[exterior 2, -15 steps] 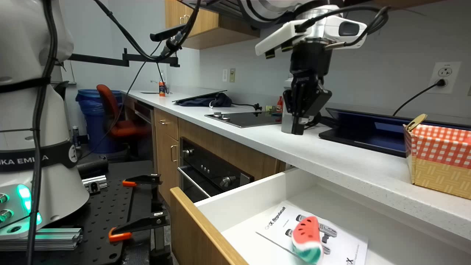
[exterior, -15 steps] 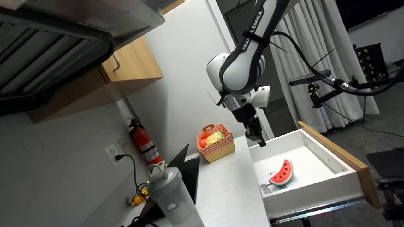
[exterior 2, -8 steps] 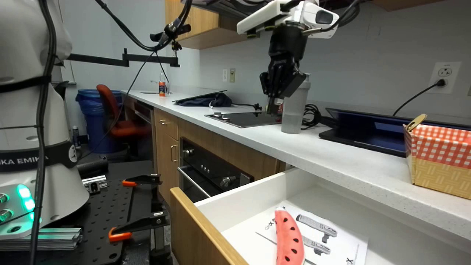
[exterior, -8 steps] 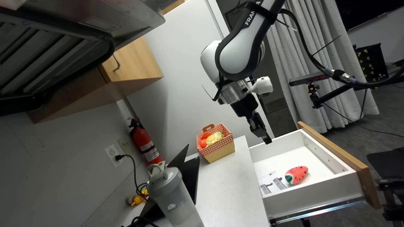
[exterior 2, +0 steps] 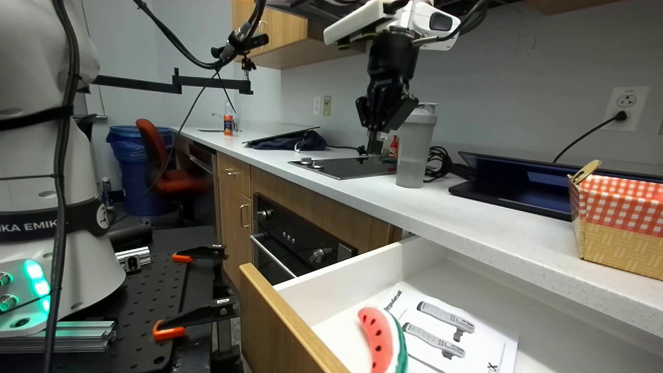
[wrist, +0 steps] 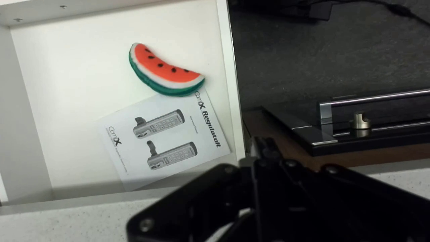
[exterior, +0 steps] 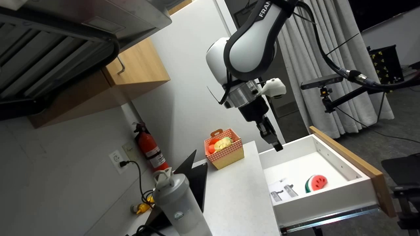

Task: Put the watermelon plush toy in the open drawer

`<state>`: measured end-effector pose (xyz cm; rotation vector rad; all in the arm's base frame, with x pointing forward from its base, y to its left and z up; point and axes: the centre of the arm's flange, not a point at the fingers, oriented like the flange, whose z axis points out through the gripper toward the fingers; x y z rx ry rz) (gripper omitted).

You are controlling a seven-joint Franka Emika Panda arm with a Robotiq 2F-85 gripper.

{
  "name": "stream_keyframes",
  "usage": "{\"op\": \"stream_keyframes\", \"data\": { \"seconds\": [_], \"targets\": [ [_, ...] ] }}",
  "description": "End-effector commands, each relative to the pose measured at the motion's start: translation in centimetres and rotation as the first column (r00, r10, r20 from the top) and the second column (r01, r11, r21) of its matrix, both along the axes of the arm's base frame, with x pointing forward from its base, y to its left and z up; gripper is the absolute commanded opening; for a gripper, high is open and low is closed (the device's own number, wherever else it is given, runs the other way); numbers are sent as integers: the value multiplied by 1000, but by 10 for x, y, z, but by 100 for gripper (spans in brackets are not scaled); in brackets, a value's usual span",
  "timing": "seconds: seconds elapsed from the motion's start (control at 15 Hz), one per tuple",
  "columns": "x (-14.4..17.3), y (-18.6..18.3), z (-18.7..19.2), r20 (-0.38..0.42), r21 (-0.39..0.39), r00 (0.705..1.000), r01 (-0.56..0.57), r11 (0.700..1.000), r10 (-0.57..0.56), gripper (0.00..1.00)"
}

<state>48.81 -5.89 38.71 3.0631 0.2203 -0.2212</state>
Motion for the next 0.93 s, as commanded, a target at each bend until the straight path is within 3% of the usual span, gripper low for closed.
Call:
{"op": "stream_keyframes", "data": {
  "seconds": [0.0, 0.6, 0.67, 0.87],
  "targets": [
    [-12, 9, 10, 16, 9, 1000, -22, 1000, 22, 27],
    [-28, 21, 25, 43, 8, 998, -50, 999, 50, 94],
    [-31, 22, 26, 45, 8, 998, -52, 999, 51, 99],
    [-41, 24, 30, 53, 7, 997, -55, 998, 55, 100]
  ]
}}
